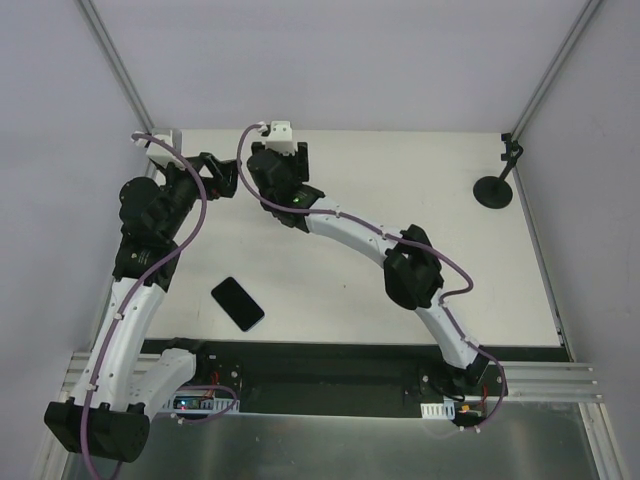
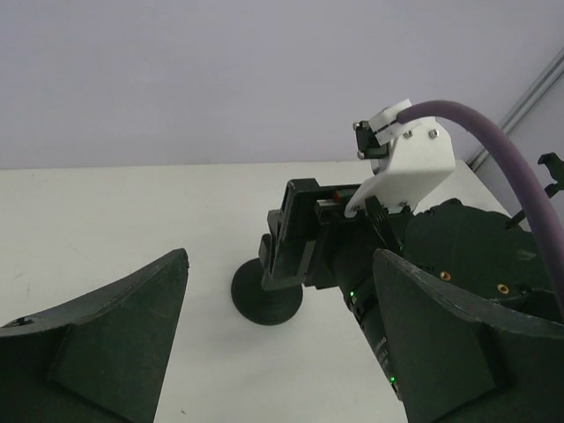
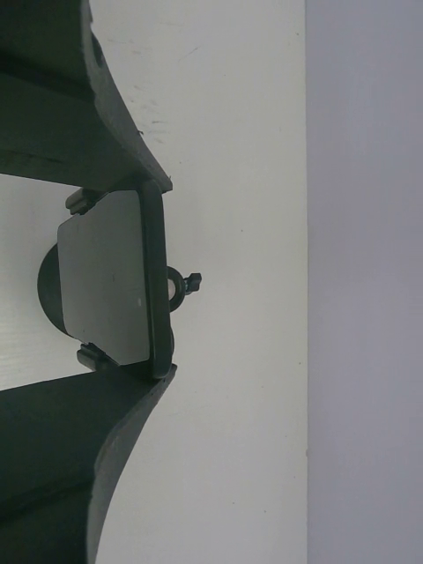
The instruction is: Place the phone on the phone stand
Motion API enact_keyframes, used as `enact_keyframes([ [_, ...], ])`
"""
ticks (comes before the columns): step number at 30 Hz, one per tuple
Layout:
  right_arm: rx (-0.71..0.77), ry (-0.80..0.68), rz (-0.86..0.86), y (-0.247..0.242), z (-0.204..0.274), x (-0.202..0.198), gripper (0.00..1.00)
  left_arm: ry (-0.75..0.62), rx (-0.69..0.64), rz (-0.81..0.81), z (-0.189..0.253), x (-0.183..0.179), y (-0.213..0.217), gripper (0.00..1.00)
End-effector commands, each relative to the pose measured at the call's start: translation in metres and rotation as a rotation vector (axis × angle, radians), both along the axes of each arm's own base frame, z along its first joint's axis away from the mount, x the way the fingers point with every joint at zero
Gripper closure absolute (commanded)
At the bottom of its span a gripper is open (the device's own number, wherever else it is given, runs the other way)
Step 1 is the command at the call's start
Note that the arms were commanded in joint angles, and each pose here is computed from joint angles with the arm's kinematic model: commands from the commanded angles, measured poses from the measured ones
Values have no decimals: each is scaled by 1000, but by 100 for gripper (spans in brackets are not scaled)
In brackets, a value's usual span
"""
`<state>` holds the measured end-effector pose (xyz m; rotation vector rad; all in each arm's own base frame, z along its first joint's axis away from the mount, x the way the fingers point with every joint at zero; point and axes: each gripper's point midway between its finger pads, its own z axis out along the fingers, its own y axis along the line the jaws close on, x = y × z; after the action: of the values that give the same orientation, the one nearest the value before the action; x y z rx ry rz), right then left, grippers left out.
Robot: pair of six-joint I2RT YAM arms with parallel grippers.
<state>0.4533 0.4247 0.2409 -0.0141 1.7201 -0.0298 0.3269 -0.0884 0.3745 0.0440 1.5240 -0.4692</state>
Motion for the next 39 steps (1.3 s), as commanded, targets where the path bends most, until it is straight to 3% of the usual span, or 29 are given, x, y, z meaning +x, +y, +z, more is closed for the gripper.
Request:
enact_keyframes([
  [1, 138, -95, 5, 5, 57, 16, 99, -12, -40, -27, 9, 3, -1, 17],
  [4, 142, -88, 2, 4, 53, 19, 99, -1, -61, -58, 10, 4, -2, 16],
  [5, 138, -82, 6, 3, 50, 19, 94, -6, -65, -69, 11, 4, -3, 14],
  [6, 138, -79, 13, 4, 49, 18, 84, -11, -67, -79, 12, 4, -4, 13],
  [7, 139, -78, 33, 6, 51, 17, 60, -19, -67, -92, 14, 3, -4, 13],
  [9, 134, -76, 58, 7, 54, 15, 42, -21, -70, -89, 13, 4, -2, 12],
  [10, 129, -74, 71, 8, 56, 14, 23, -20, -71, -83, 13, 5, -1, 12],
  [13, 115, -67, 95, -1, 67, 5, 3, -22, -64, -81, 13, 6, 0, 12],
  [18, 113, -82, 171, -33, 115, -26, 4, -13, -79, -93, 10, 8, 0, 12],
  [19, 73, -54, 196, -38, 102, -33, 4, -16, -80, -96, 10, 8, 0, 12],
  [20, 90, -80, 216, -52, 127, -44, 4, -17, -79, -99, 11, 9, 0, 12],
  [25, -39, -67, 224, -112, 125, -70, 4, -19, -71, -132, 11, 8, -5, 12],
  [31, -147, 2, 12, -255, 92, -49, 3, -25, -76, -192, 16, 3, -15, 14],
  [34, -90, 13, -104, -325, 89, -37, 1, -15, -91, -220, 16, 3, -19, 14],
  [39, -68, 22, -282, -411, 92, -6, 14, -16, -106, -245, 18, 1, -23, 14],
])
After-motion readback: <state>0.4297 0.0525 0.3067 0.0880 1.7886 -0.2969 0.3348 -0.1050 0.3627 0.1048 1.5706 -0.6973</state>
